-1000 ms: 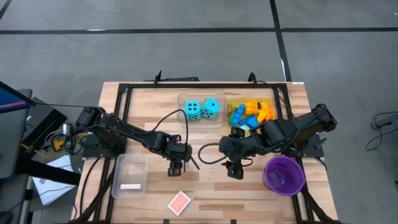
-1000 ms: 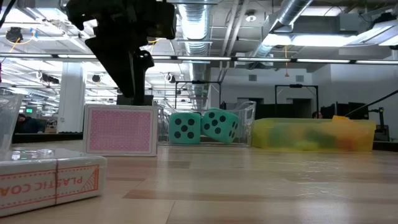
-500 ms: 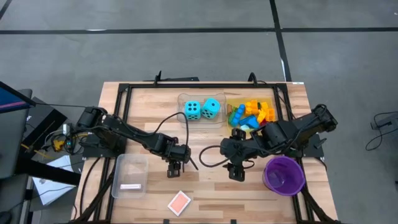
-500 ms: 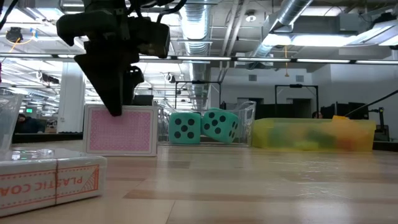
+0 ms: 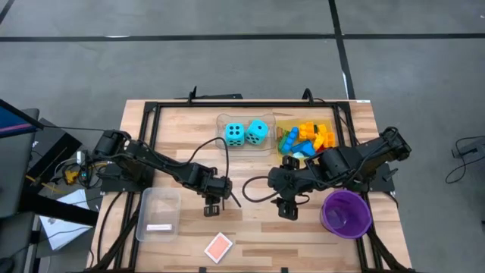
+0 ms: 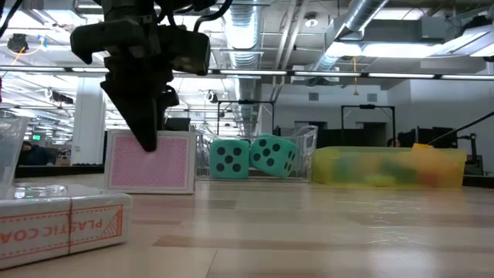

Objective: Pick & Place Toys
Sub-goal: Put the pink deck of cards into the white transparent bin

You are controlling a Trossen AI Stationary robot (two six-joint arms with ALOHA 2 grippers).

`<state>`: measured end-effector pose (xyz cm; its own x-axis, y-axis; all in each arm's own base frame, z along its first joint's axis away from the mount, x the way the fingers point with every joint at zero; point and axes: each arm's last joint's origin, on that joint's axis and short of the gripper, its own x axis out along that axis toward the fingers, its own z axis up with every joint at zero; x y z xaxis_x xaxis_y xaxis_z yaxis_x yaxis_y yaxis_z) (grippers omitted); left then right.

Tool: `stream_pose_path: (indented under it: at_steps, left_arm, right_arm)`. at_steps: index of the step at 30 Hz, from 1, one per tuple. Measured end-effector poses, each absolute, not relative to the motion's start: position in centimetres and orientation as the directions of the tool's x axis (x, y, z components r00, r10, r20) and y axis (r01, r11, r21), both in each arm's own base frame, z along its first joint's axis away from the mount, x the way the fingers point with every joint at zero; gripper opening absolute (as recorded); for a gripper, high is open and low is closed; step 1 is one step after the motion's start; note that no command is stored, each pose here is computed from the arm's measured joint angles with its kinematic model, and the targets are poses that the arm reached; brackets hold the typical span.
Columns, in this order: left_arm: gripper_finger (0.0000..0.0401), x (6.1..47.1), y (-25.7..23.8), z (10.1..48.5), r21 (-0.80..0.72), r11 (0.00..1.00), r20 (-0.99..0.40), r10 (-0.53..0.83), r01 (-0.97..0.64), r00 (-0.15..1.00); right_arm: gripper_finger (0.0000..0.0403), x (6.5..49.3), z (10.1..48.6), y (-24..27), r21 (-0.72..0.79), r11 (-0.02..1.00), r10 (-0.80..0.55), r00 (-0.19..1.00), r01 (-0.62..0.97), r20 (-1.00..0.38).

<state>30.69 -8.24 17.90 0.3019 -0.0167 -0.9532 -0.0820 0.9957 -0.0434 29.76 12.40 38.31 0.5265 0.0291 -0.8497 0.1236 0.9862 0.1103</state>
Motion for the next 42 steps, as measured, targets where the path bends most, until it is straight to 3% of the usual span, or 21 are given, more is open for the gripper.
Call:
stream_pose_path:
  at_steps: [11, 19, 27, 35, 42]
  left_arm:
    - [0.0057, 28.2, -8.1, 20.8, -0.062, 0.991, -0.963, -0.028, -0.118, 0.268]
    - [0.0057, 22.6, -10.6, 26.0, -0.146, 0.98, -0.943, -0.096, -0.138, 0.318]
    - [0.0057, 16.4, -11.9, 28.7, -0.122, 0.964, -0.952, -0.046, -0.238, 0.302]
    - [0.0057, 12.5, -13.2, 29.3, -0.103, 0.971, -0.96, -0.042, -0.214, 0.275]
    - [0.0058, 10.5, -14.1, 26.4, -0.043, 0.973, -0.978, 0.005, -0.225, 0.21]
  right_arm:
    - [0.0284, 29.8, 38.3, 12.4, 0.109, 0.986, 0.028, 0.525, 0.123, -0.85]
    - [0.0284, 29.9, 38.4, 12.4, 0.102, 0.986, 0.012, 0.55, 0.133, -0.835]
    - [0.0284, 30.2, 38.6, 12.5, 0.112, 0.985, 0.014, 0.575, 0.134, -0.818]
    - [0.0284, 30.3, 38.7, 12.5, 0.124, 0.983, 0.021, 0.59, 0.136, -0.807]
    - [0.0284, 30.4, 38.8, 12.6, 0.131, 0.982, 0.024, 0.598, 0.136, -0.801]
